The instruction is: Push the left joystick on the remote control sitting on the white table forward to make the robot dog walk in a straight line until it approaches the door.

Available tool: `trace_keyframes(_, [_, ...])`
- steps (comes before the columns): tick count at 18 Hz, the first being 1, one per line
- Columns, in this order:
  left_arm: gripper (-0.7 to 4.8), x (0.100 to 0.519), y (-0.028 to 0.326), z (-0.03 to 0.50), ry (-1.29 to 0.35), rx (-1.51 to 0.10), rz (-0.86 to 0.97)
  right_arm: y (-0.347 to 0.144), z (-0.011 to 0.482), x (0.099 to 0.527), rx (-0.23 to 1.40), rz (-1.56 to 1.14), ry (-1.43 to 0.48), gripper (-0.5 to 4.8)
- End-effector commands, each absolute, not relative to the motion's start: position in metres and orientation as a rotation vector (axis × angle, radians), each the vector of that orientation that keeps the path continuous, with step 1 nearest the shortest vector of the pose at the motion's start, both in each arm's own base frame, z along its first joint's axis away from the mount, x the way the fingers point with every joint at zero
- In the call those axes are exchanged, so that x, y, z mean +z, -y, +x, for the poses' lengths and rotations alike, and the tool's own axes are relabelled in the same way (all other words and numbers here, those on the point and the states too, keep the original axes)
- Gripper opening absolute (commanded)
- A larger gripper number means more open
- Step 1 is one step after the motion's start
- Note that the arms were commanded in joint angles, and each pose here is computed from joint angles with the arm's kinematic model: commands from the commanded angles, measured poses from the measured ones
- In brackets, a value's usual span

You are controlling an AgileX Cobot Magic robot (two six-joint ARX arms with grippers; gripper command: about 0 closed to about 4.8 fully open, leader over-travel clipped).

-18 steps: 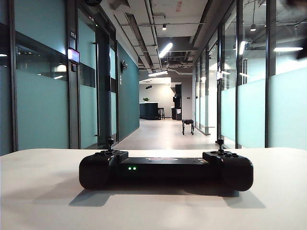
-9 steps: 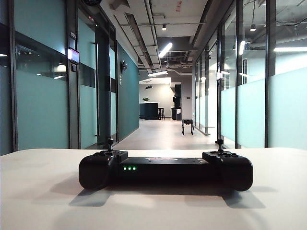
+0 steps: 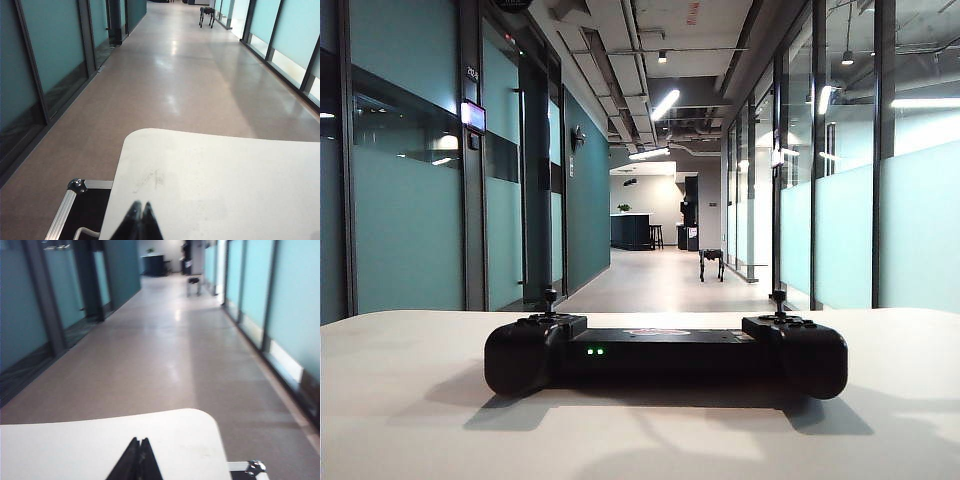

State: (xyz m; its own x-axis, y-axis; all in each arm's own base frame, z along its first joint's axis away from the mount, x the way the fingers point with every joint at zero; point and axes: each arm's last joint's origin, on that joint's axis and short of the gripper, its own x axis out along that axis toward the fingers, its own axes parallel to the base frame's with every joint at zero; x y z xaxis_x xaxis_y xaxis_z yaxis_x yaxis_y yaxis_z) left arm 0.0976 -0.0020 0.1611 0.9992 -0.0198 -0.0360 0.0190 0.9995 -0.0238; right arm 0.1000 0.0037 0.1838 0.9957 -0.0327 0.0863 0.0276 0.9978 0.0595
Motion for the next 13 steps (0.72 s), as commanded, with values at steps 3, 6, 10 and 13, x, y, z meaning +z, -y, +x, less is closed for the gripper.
trace_keyframes(3, [-0.05,0.164,0.002,0.097,-0.019,-0.020,-0.027,-0.003,0.098,0.175,-0.034,0.056,0.109,-0.05])
trace_keyframes(6, [-0.05,0.164,0.002,0.097,-0.019,-0.020,-0.027,-0.003,0.099,0.168,-0.035,0.050,0.041,-0.05])
trace_keyframes(10, [-0.05,0.164,0.002,0.097,-0.019,-0.021,-0.027,-0.003,0.097,0.165,-0.036,0.048,0.011,-0.05])
trace_keyframes(13, [-0.05,0.164,0.002,0.097,-0.018,-0.021,-0.027,-0.003,0.097,0.168,-0.034,0.050,0.050,-0.05])
